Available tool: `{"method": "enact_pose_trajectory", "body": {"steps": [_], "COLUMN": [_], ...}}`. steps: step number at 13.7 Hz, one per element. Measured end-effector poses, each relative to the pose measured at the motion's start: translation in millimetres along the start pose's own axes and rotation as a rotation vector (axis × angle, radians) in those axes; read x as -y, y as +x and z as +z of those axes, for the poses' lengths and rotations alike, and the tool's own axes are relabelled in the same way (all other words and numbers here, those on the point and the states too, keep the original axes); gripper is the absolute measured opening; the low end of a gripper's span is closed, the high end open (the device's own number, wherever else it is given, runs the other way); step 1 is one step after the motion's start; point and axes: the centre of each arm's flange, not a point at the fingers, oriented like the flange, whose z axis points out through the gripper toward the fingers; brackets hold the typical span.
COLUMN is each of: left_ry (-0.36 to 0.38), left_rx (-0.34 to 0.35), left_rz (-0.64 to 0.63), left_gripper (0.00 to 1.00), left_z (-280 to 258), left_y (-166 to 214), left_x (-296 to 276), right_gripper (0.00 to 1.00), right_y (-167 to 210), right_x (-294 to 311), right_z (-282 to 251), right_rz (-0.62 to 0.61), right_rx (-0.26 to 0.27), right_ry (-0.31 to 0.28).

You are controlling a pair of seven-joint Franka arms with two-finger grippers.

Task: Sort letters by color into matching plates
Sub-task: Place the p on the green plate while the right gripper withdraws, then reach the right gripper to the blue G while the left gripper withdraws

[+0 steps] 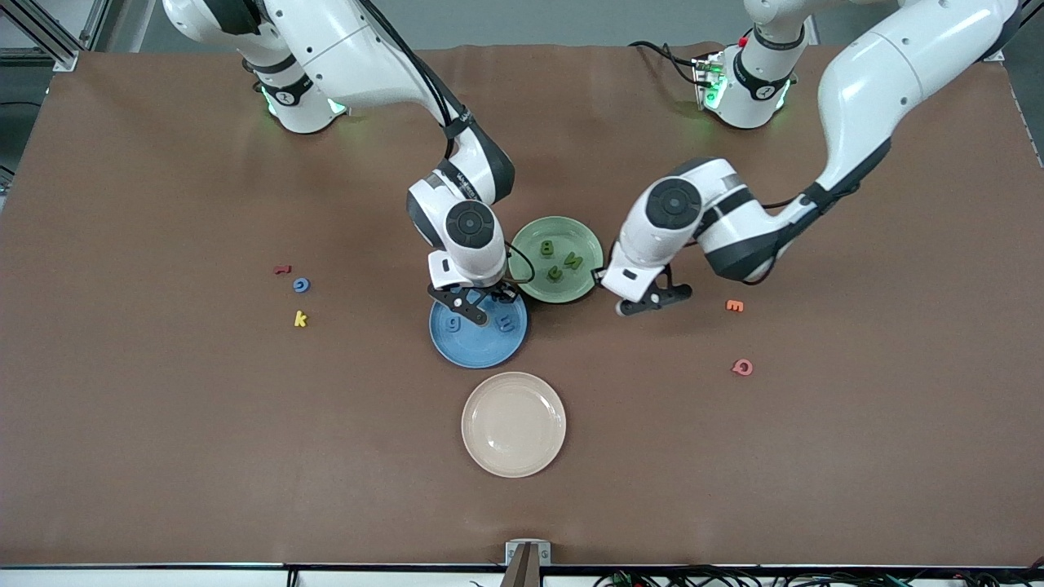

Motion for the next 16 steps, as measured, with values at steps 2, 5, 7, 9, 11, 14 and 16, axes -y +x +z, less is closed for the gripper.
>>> {"method": "enact_pose_trajectory", "body": {"steps": [2,5,7,9,11,14,16], "left_ry": [-0.003,-0.024,-0.031,-0.034,-0.026,-0.005,0.002], "left_rx": [0.001,0.011,0.021,0.033,0.045,0.050,0.051], "left_rz": [-0.029,-0.082,-0.108,-0.125,-0.148,-0.159,-0.169], "left_gripper": [0.37,0.37,0.37,0.37,0.37,0.37,0.42], "left_z": [2,7,12,18,24,35,38], "left_y": [-23,-47,-59,-68,-84,-105,-107], "left_x": [-18,-34,-42,-46,-54,-61,-60], "right_gripper": [0.62,0.93,1.00,1.00,1.00,1.00,1.00], "right_y": [-6,2,18,38,60,90,106], "right_x": [4,5,2,-6,-16,-35,-48], "right_z": [-2,-8,-12,-13,-19,-44,-66], "right_rz": [-0.006,0.003,0.001,-0.010,0.011,-0.019,-0.041], "right_rx": [-0.003,-0.013,-0.020,-0.015,-0.002,0.023,0.032], "right_ry": [0.007,0.015,0.012,-0.008,-0.033,-0.077,-0.088]}}
